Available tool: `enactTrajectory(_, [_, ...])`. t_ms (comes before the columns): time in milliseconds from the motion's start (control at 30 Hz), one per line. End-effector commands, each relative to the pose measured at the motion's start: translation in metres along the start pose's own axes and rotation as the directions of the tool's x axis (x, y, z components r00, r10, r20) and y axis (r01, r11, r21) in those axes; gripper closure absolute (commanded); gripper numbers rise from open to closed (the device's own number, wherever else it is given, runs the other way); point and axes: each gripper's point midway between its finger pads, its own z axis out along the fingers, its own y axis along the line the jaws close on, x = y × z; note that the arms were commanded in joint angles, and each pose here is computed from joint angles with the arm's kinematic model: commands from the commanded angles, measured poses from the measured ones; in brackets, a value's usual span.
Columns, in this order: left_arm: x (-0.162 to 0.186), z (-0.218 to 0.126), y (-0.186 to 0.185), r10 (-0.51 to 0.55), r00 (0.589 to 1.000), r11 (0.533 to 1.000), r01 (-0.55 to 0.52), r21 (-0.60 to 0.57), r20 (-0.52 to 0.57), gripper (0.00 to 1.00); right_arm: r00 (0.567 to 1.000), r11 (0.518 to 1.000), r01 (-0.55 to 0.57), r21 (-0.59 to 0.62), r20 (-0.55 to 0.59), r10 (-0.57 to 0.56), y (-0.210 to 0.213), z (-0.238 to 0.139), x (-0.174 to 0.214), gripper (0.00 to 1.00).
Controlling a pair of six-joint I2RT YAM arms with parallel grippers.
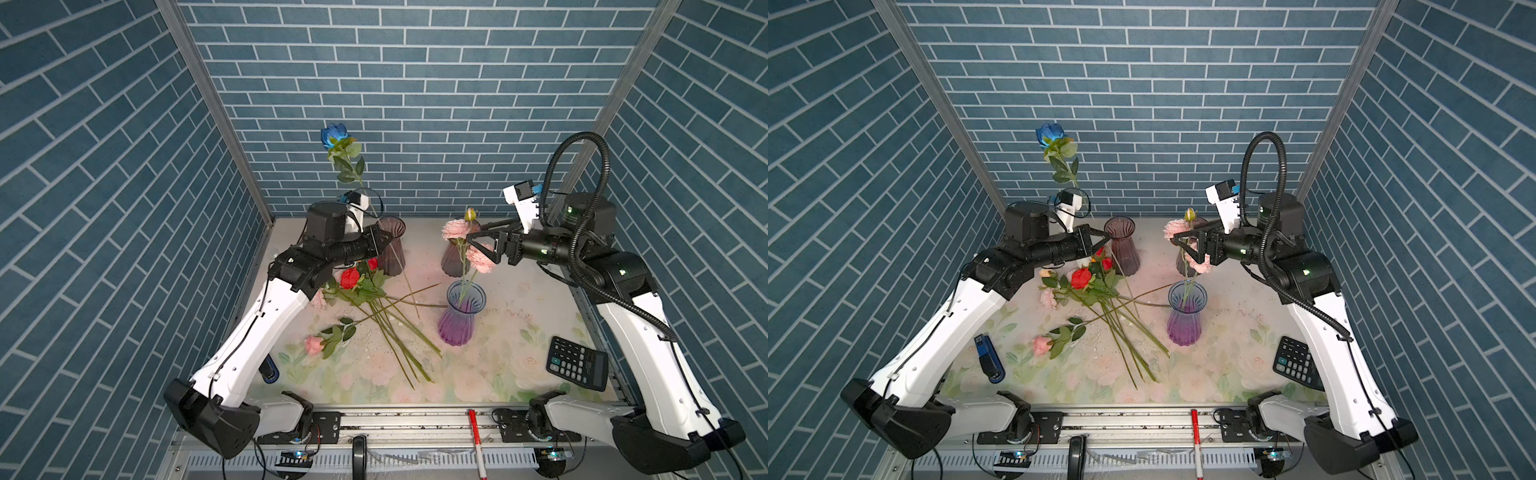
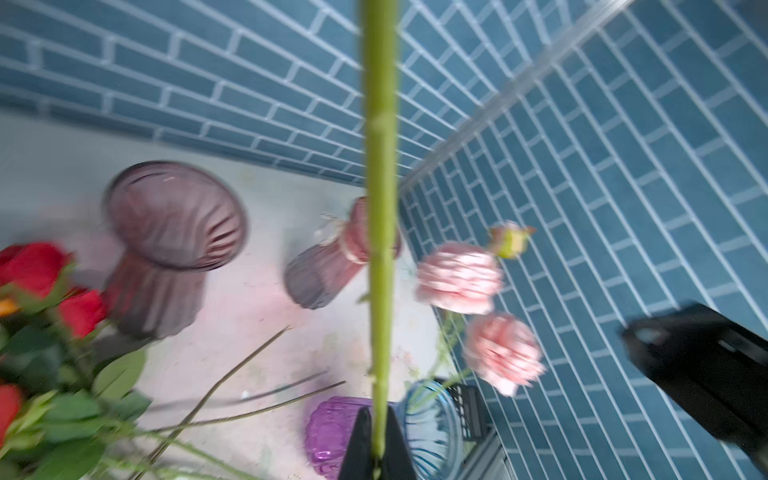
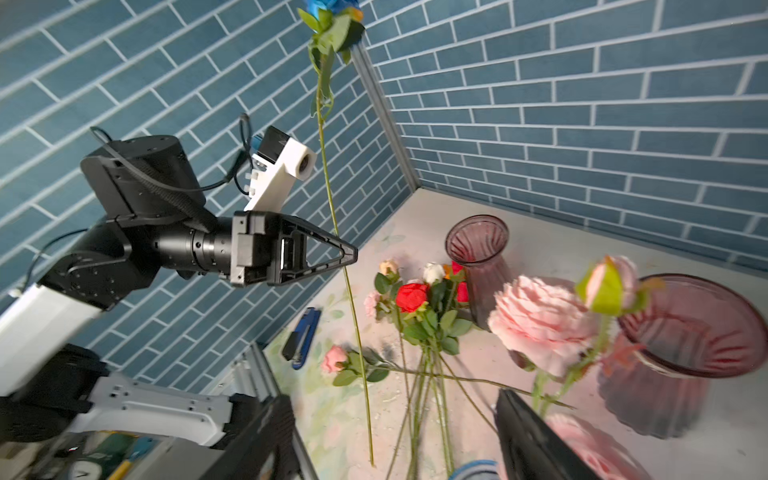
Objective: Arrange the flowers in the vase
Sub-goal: 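Raise the blue rose toward the right gripper while the right gripper approaches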
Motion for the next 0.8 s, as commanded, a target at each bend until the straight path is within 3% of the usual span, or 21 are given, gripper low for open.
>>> enactTrajectory(0, [0.017, 0.012, -0.046, 0.188, 0.98, 0.971, -0.176, 0.159, -0.062, 1.0, 0.998, 0.972, -0.028, -0.232, 0.054, 0.042, 0.046, -0.008, -0.03, 0.26])
enactTrajectory(133, [0.038, 0.018, -0.097, 0.294, 0.949, 0.894, -0.231, 0.384, -0.112, 1.0, 0.994, 0.947, -0.033, -0.321, 0.092, 0.066, 0.061, -0.011, -0.044, 0.34])
enactTrajectory(200, [0.049, 0.017, -0.121, 0.321, 0.936, 0.841, -0.213, 0.498, -0.142, 1.0, 0.993, 0.932, -0.029, -0.361, 0.097, 0.068, 0.068, -0.013, -0.047, 0.48])
enactTrajectory(267, [0.059, 0.018, -0.131, 0.348, 0.924, 0.818, -0.215, 0.533, -0.16, 1.0, 0.993, 0.918, -0.048, -0.394, 0.076, 0.085, 0.071, -0.011, -0.048, 0.64])
enactTrajectory(333, [0.065, 0.017, -0.138, 0.377, 0.912, 0.804, -0.234, 0.547, -0.164, 1.0, 0.993, 0.91, -0.064, -0.41, 0.06, 0.097, 0.072, -0.009, -0.047, 0.74])
enactTrajectory(500, [0.07, 0.013, -0.147, 0.4, 0.901, 0.783, -0.239, 0.575, -0.171, 1.0, 0.992, 0.912, -0.09, -0.401, 0.048, 0.119, 0.067, -0.005, -0.043, 0.79])
enactTrajectory(767, [0.076, 0.006, -0.154, 0.428, 0.889, 0.773, -0.267, 0.576, -0.163, 1.0, 0.985, 0.914, -0.158, -0.373, -0.001, 0.17, 0.051, 0.01, -0.029, 0.8])
